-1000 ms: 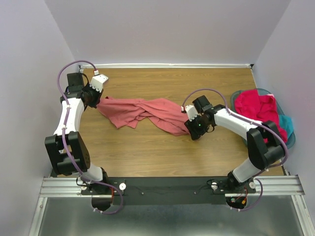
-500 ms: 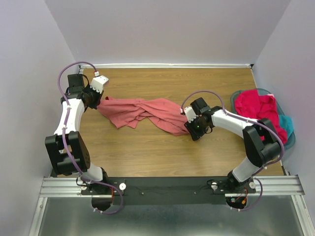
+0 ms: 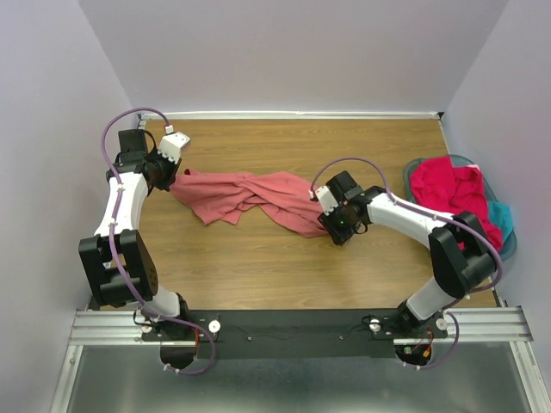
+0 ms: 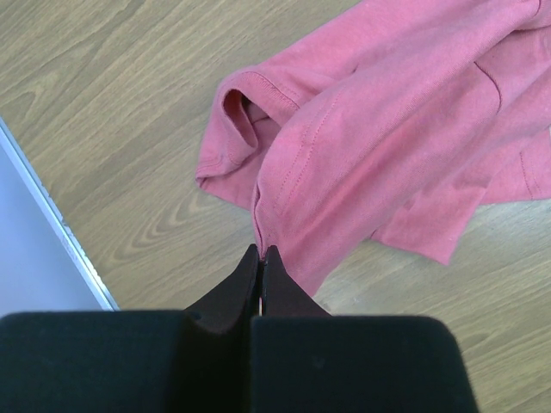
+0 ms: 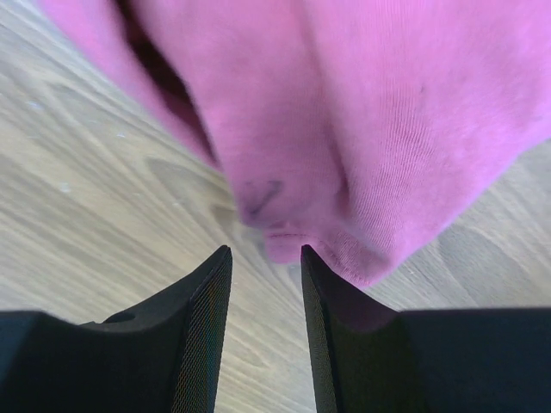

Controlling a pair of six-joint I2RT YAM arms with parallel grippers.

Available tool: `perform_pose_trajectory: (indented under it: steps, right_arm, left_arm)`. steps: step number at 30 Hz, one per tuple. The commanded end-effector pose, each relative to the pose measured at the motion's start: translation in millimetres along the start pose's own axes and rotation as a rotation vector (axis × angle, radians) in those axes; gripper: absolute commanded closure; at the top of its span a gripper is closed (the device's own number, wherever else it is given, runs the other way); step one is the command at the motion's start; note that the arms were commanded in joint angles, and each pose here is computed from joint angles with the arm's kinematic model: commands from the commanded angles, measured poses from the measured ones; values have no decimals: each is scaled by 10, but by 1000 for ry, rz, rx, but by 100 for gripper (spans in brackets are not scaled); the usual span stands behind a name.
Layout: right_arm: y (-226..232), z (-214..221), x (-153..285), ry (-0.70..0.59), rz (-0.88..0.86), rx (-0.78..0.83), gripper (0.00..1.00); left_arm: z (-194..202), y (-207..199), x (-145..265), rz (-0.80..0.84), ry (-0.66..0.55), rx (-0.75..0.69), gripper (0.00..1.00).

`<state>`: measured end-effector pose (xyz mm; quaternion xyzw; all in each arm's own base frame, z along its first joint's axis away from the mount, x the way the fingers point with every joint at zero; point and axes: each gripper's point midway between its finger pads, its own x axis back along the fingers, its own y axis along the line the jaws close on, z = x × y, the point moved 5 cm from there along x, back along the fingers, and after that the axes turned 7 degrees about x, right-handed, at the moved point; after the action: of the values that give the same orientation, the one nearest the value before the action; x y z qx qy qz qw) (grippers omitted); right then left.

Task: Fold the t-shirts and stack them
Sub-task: Flatten out the tshirt

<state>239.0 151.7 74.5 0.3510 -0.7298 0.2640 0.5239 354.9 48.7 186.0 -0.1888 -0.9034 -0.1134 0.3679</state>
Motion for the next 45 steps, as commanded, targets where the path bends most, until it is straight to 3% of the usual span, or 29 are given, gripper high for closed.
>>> perform_pose_trajectory:
  steps: [1,19,23,25,26,31,34,35,40,43,44,45]
  right_arm:
    - [27,-140,192,-33,51,15,55]
    - [4,78,-221,120,91,21,60]
    - [27,169,-306,156,70,31,79]
    - [20,193,-289,162,82,38,99]
    - [-2,183,-263,157,97,37,100]
    - [-351,-48,202,66,279,93,99]
    - [-809,-419,801,-91,423,93,100]
    - [-905,-366,822,-81,434,82,99]
    - [-1631,-795,1740,-263,636,26,99]
    - [-1808,-1063,2287,-375,746,20,99]
    - [-1849,-1171,2599,-437,806,15,99]
    - [-1850,-1172,2602,-437,806,15,99]
  left_arm:
    - [-77,-18,45,-1,-23,-24,100]
    - [-53,-26,62,-7,-18,-28,100]
    - [-66,-21,71,-7,-22,-28,100]
    - [-106,-34,82,5,-30,-23,100]
    - [-135,-37,97,9,-39,-23,100]
    - [-529,0,317,13,-134,-28,100]
    - [-888,44,546,-2,-225,-29,100]
    - [-987,67,607,-11,-250,-42,100]
    - [-1638,123,1055,-42,-432,-45,100]
    - [-1899,130,1293,-60,-509,-53,100]
    - [-2139,130,1592,-97,-587,-89,100]
    - [-2139,140,1596,-104,-586,-87,100]
